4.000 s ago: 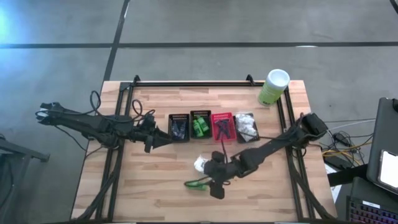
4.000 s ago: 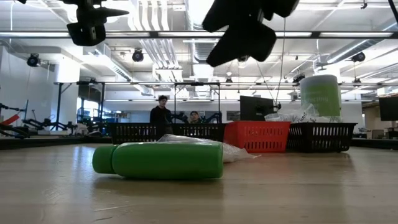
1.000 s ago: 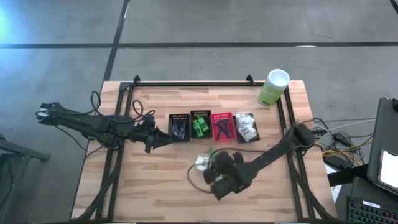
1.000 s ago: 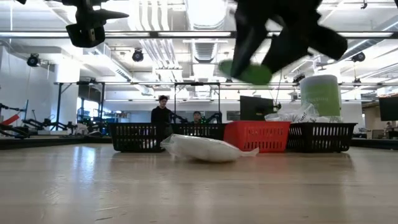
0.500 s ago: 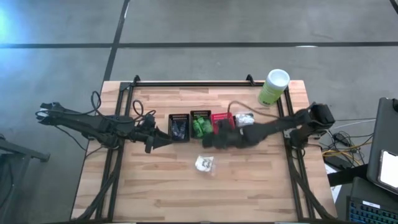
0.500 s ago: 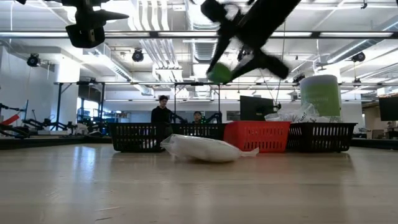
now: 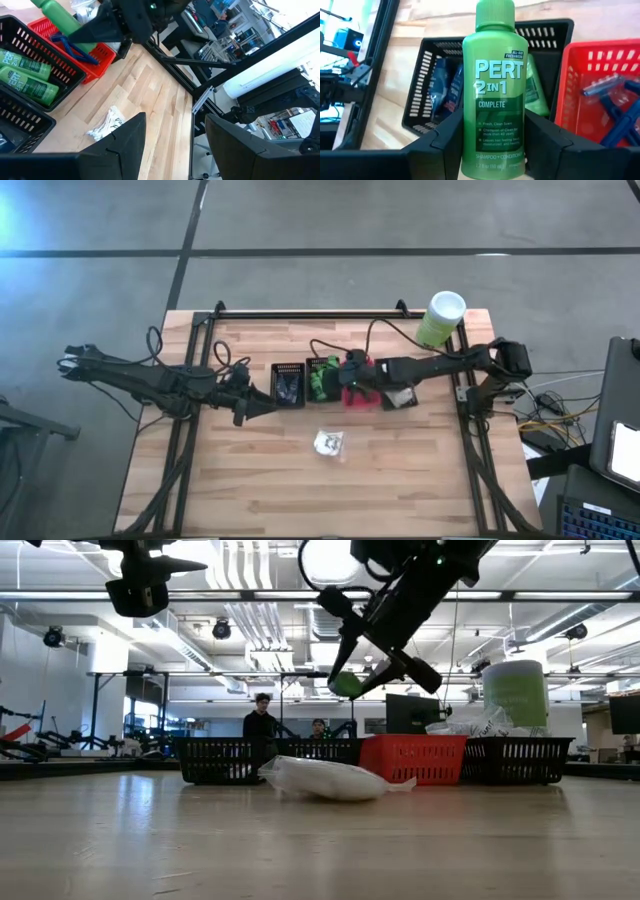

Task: Pick & Place Travel size toiletries
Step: Put the green shampoo into the middle black basket, then put the white cotton pack into the right black basket

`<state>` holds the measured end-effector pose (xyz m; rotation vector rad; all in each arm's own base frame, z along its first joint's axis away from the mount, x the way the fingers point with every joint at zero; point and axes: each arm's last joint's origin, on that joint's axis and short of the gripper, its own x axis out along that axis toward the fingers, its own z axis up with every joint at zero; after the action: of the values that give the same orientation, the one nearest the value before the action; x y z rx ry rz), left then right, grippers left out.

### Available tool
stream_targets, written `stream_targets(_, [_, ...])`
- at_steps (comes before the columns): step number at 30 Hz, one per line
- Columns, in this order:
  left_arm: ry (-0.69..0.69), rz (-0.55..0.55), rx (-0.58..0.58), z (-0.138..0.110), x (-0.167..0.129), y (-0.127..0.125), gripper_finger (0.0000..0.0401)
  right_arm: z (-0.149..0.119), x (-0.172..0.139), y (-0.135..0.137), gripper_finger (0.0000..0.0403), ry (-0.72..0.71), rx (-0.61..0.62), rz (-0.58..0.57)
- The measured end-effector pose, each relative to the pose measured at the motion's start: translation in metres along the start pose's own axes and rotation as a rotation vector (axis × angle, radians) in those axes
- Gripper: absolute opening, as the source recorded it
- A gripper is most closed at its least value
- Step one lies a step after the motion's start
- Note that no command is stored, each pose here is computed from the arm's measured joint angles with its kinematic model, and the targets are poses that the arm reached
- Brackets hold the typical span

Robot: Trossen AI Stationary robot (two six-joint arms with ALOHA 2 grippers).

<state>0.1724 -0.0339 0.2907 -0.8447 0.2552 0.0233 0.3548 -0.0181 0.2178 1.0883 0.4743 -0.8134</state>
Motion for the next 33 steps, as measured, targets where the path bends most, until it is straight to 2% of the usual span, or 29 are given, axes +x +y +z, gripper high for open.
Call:
stream_targets(7, [0.001,0.001,0.000,0.000,0.000,0.000,0.0209,-0.001,0.032,-0.013,0.0166,0.095,0.001,-0.056])
stream_targets(14, [0.003,0.004,0.001,0.000,0.000,0.000,0.0209,-0.002,0.042,0.000,0.0206,0.091,-0.018,-0.040])
stream_targets(22, [0.005,0.007,0.001,-0.001,0.000,0.001,0.0209,0.003,0.037,0.005,0.0257,0.079,-0.029,-0.037])
stream_targets(27, [0.006,0.007,0.001,-0.001,0.000,0.001,0.0209,-0.009,0.024,0.013,0.0282,0.157,-0.142,0.027])
stream_targets(33, [0.005,0.007,0.001,-0.001,0.000,0.001,0.0209,-0.056,0.002,0.017,0.0292,0.325,-0.414,0.057])
